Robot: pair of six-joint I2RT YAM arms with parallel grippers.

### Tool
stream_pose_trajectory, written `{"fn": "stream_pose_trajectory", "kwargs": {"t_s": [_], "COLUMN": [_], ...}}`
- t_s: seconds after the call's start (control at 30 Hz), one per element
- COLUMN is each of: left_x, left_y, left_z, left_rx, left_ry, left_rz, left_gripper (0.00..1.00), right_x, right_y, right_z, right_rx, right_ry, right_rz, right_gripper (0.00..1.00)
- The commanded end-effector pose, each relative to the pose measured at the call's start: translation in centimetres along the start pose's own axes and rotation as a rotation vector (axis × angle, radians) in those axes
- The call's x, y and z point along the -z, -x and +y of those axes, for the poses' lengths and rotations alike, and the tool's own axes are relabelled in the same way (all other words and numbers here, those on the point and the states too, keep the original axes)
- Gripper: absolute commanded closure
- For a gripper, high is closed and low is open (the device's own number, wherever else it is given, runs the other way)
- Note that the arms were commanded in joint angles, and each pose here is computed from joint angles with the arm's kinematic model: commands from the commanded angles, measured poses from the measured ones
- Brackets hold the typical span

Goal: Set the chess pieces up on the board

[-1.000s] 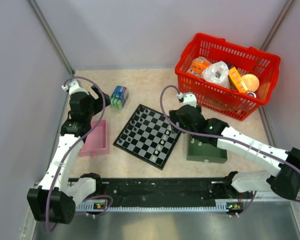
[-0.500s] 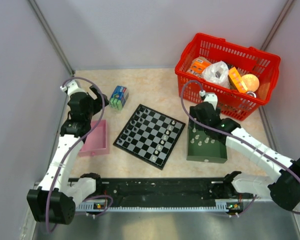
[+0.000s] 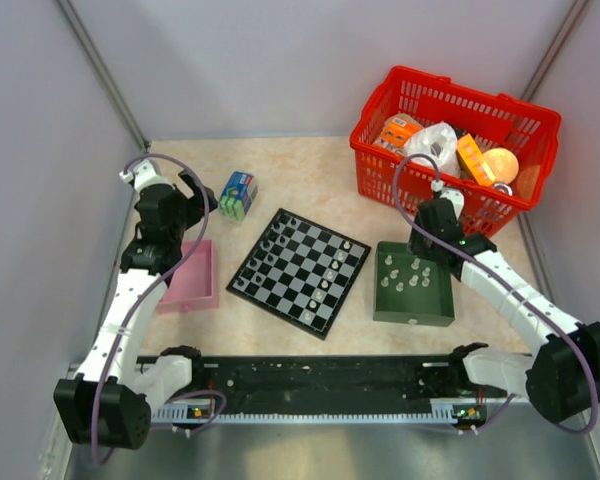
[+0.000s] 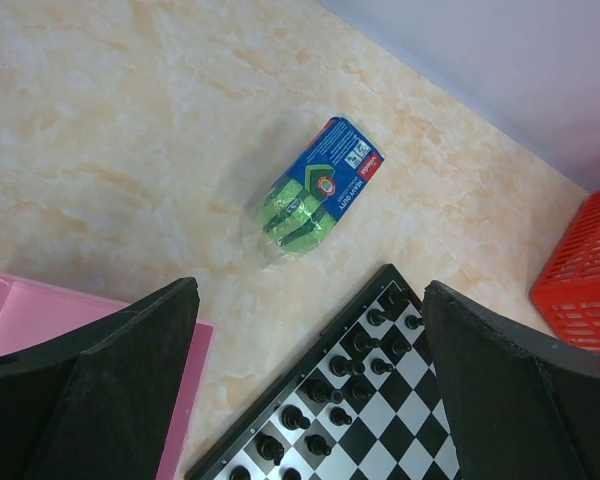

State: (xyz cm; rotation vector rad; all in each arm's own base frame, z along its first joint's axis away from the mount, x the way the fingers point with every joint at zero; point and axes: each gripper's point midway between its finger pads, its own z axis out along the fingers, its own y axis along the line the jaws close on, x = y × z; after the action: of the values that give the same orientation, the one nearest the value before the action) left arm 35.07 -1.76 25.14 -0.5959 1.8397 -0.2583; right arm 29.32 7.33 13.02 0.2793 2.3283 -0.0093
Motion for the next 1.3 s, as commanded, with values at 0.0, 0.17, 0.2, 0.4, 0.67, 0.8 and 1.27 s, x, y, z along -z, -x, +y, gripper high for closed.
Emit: {"fn": "stream_pose_trajectory", "kwargs": {"t_s": [0.0, 0.17, 0.2, 0.4, 0.67, 0.8, 1.27], "left_x": [-0.2, 0.1, 0.2, 0.7, 1.3, 1.0, 1.0], "left_y": [1.2, 1.6, 1.7, 3.0, 5.3, 4.8, 4.3], "left_z": [-0.8, -0.7, -0.7, -0.9, -1.8, -1.9, -1.3], "left_rx": [0.0, -0.007, -0.006, -0.014, -0.009, -0.005, -0.007], "left_ry": [-0.037, -0.031, -0.029, -0.02, -0.036, -0.044, -0.03], "left_rz": [-0.043, -0.059, -0.064, -0.089, -0.14, -0.121, -0.119], "left_gripper": [0.01, 0.01, 0.01, 0.01, 0.01, 0.01, 0.01], "right_x": [-1.3, -2.0, -2.1, -2.4, -1.3, -1.9, -4.5], "right_y": [-0.7, -1.6, -1.8, -2.6, -2.4, -3.0, -4.4], "right_z": [0.3, 2.0, 2.4, 2.4, -2.3, -3.5, -3.3], "right_rx": [-0.017, 0.003, 0.007, 0.017, -0.077, -0.097, -0.142], "right_ry": [0.039, 0.126, 0.141, 0.139, -0.059, -0.067, 0.003], "right_rz": [0.041, 0.089, 0.099, 0.139, 0.079, 0.1, 0.169], "right_gripper": [0.53, 0.58, 0.59, 0.62, 0.61, 0.61, 0.68]}}
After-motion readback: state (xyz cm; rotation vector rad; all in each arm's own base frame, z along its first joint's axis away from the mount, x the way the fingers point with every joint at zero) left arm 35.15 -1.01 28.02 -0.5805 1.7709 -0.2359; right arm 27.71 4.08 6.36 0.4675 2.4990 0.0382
